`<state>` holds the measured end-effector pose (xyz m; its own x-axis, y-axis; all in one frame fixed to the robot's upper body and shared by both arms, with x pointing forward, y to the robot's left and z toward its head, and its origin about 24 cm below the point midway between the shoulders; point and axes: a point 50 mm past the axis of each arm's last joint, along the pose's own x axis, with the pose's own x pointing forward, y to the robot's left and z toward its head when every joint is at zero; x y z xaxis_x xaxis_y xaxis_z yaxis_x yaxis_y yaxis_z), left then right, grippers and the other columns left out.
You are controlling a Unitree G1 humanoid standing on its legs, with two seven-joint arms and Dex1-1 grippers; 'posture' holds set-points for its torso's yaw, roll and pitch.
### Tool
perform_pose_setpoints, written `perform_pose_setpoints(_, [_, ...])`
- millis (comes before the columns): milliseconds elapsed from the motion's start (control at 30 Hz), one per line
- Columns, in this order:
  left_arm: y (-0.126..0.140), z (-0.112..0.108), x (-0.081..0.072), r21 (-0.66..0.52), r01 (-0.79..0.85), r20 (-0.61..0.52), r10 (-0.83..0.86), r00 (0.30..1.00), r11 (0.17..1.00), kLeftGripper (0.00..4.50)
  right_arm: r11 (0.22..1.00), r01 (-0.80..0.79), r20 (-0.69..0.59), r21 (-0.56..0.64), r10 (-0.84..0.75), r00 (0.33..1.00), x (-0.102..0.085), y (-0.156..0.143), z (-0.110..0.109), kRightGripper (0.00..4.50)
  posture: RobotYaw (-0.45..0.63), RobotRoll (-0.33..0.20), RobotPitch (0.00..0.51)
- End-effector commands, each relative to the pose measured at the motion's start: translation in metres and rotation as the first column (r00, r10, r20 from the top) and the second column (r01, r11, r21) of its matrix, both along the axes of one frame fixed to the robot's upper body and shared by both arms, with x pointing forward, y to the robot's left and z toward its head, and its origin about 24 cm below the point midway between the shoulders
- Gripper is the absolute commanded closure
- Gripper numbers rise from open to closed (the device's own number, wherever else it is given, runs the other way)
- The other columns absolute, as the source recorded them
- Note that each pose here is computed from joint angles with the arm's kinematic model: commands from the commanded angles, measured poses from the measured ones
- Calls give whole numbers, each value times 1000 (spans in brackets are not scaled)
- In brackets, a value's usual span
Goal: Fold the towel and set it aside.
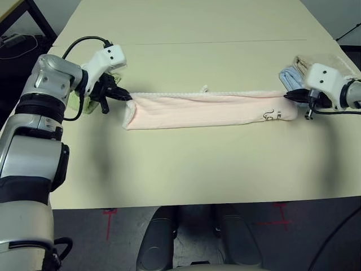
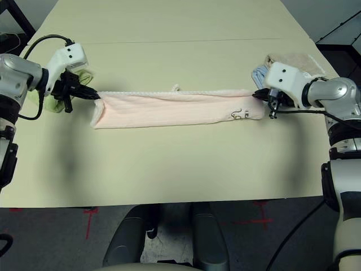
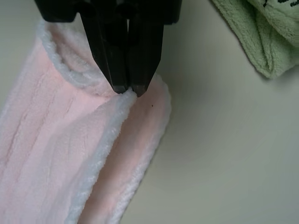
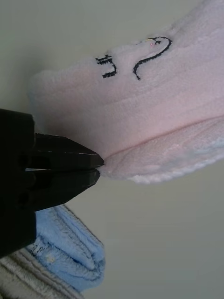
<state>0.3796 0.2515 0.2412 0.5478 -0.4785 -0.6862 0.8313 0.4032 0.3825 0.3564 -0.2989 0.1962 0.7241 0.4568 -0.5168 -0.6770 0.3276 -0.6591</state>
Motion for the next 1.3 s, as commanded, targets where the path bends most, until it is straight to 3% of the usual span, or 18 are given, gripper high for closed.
perform_pose_setpoints(33, [4, -2, 0, 31, -11, -24, 11, 1000, 999, 4473, 1000, 25, -16, -6, -25, 1000, 1, -1, -3, 4500, 21, 0, 237])
perform_pose_setpoints(967, [0, -7, 8, 84, -50, 29, 48, 998, 995, 4473, 994, 102, 55, -35, -100, 993, 16, 12, -3, 4500, 15, 0, 228])
perform_pose_setpoints(1000, [0, -7, 8, 85, -50, 29, 48, 998, 995, 4492, 994, 104, 55, -30, -102, 993, 16, 13, -3, 4247, 16, 0, 228])
perform_pose_setpoints(1100, [1, -8, 8, 96, -56, 40, 53, 998, 994, 3763, 995, 97, 43, -11, -96, 994, 17, 16, -3, 3416, 20, 0, 227])
perform_pose_setpoints(1300, [4, -2, 8, 69, -83, 93, 76, 993, 994, 1521, 996, 91, 46, -10, -91, 995, 13, 9, 3, 1164, 20, 0, 223])
